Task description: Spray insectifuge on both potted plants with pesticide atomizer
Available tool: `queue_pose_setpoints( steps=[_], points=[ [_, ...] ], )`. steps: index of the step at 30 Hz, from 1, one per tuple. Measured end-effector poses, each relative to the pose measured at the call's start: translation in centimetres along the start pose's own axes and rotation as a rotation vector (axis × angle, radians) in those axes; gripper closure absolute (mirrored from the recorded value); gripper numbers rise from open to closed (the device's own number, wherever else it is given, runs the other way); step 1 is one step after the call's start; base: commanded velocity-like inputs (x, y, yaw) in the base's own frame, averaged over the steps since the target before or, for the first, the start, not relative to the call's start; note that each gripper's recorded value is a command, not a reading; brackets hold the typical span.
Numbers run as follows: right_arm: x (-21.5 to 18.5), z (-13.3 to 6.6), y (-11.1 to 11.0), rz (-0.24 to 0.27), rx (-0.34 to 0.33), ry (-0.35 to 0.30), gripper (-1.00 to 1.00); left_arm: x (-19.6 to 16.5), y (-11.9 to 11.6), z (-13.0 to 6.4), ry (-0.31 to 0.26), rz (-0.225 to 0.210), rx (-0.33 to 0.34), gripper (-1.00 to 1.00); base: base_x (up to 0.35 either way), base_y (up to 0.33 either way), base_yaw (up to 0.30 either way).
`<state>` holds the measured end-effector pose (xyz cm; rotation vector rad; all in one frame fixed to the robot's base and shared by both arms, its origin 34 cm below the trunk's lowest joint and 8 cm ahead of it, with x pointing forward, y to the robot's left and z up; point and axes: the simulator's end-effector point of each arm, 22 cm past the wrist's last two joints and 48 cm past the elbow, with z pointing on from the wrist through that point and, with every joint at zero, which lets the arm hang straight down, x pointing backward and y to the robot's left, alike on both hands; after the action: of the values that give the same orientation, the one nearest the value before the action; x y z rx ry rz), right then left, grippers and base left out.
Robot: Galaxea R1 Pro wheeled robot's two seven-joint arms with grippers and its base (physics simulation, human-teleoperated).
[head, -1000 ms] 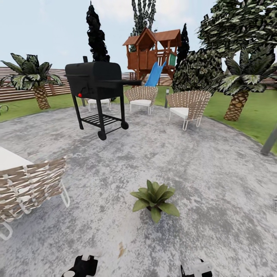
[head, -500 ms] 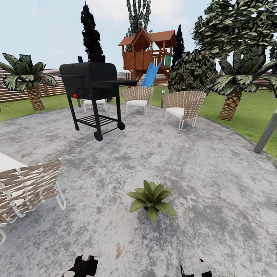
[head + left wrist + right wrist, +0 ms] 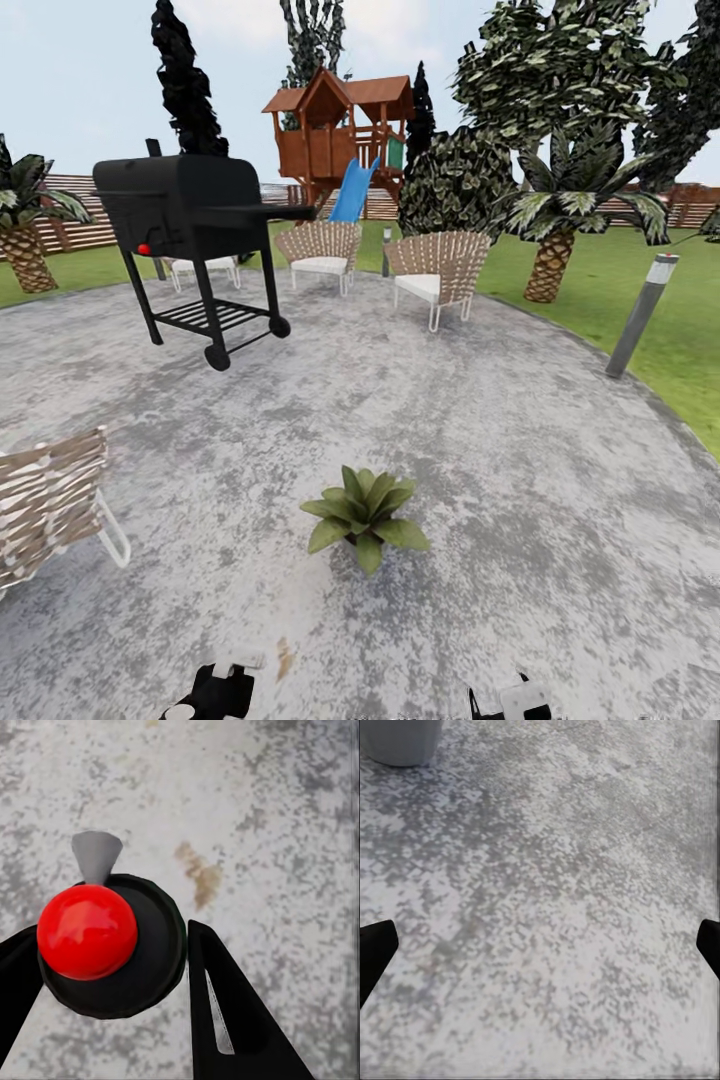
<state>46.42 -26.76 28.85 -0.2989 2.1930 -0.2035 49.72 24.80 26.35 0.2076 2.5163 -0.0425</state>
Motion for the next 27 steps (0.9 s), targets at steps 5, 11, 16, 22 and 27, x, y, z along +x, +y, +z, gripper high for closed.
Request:
queue_pose_setpoints(
  steps=[5, 11, 16, 22, 27],
  points=[
    [0.3, 0.0, 0.1, 0.0, -0.002, 0.006, -1.0, 0.3, -0.1, 0.1, 0.006, 0.0, 0.002, 1.0, 0.0, 0.0, -0.212],
    [0.3, 0.1, 0.1, -0.002, -0.006, 0.006, -1.0, -1.2, -1.9, 0.3, -0.01, 0.057, 0.102, 1.0, 0.0, 0.0, -0.059],
    [-1.1, 0.6, 0.8, -0.054, -0.062, -0.031, -1.0, -1.3, -7.0, -1.0, 0.002, 0.217, 0.386, 1.0, 0.0, 0.0, -0.002],
    [-6.2, 1.0, 7.4, -0.323, -0.576, -0.061, -1.0, 0.1, -9.6, -3.3, 0.16, 0.62, 0.625, 1.0, 0.0, 0.0, 0.0],
    [-7.9, 0.5, 7.9, -0.425, -0.676, -0.085, -1.0, -0.8, -9.4, -4.5, 0.236, 0.707, 0.687, 1.0, 0.0, 0.0, 0.0]
  ],
)
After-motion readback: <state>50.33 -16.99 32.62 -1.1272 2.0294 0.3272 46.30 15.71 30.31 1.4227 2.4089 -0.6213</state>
